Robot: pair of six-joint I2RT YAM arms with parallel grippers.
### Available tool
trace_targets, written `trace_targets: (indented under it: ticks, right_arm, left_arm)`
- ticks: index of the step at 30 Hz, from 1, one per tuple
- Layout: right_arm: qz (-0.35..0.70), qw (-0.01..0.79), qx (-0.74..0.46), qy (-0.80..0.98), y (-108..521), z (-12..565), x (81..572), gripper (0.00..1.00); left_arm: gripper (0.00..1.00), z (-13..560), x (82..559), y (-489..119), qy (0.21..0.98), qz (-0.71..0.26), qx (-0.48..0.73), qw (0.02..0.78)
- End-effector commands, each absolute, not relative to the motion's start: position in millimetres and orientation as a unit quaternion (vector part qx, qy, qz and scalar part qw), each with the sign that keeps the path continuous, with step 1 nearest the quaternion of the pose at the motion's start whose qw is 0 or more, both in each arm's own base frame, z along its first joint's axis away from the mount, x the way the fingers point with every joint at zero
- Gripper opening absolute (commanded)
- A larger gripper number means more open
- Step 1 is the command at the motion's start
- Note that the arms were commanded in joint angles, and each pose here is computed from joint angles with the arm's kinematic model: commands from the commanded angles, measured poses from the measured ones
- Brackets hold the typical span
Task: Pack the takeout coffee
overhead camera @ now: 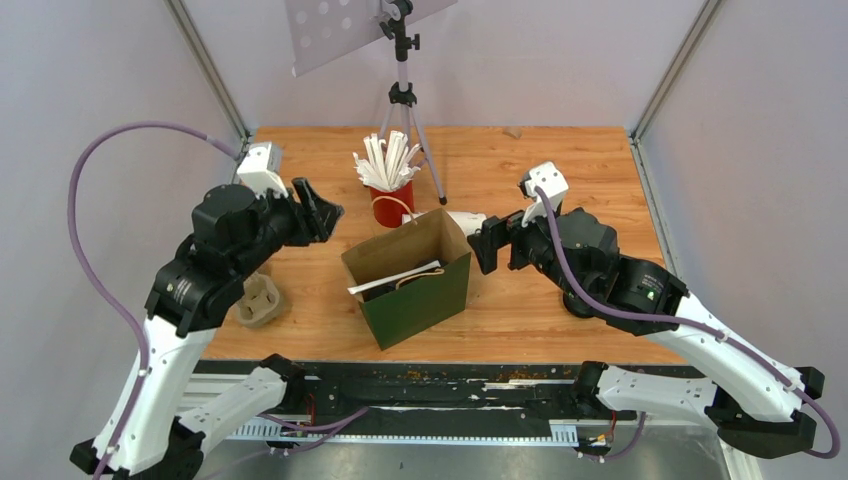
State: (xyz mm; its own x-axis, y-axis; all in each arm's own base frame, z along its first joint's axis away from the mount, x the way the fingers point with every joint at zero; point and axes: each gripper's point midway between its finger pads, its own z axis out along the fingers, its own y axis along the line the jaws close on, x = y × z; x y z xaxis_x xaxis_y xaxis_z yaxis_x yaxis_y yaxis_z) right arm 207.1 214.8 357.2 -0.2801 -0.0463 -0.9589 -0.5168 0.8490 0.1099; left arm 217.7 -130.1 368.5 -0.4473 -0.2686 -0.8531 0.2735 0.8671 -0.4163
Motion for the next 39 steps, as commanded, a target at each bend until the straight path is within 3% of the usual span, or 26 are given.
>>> trace_targets:
  ticks: [1, 6, 10, 19, 30, 39]
  right_arm:
    - [0.227, 0.57, -0.171, 0.771, 207.3, 371.9, 198.0, 0.96]
    - [0.231, 0.568, -0.166, 0.772, 196.4, 376.7, 190.6, 0.95]
    - [0.238, 0.566, -0.156, 0.774, 189.0, 378.2, 185.5, 0.94]
    - [0.251, 0.547, -0.135, 0.787, 185.3, 371.2, 178.2, 0.91]
    - [0.25, 0.531, -0.138, 0.798, 198.5, 361.0, 182.9, 0.91]
    - [0.244, 0.531, -0.138, 0.799, 197.6, 360.9, 183.9, 0.91]
  left_arm:
    - [0.64, 384.7, 266.3, -105.6, 0.804, -0.153, -0.038, 0.573]
    - [0.61, 369.3, 310.9, -106.4, 0.79, -0.139, -0.083, 0.592]
    - [0.54, 344.9, 347.2, -102.1, 0.776, -0.193, -0.144, 0.582]
    - [0.41, 322.1, 407.1, -102.2, 0.753, -0.25, -0.146, 0.591]
    - [0.3, 293.4, 449.5, -105.2, 0.762, -0.273, -0.137, 0.571]
    - [0.27, 270.0, 461.7, -114.3, 0.778, -0.291, -0.135, 0.54]
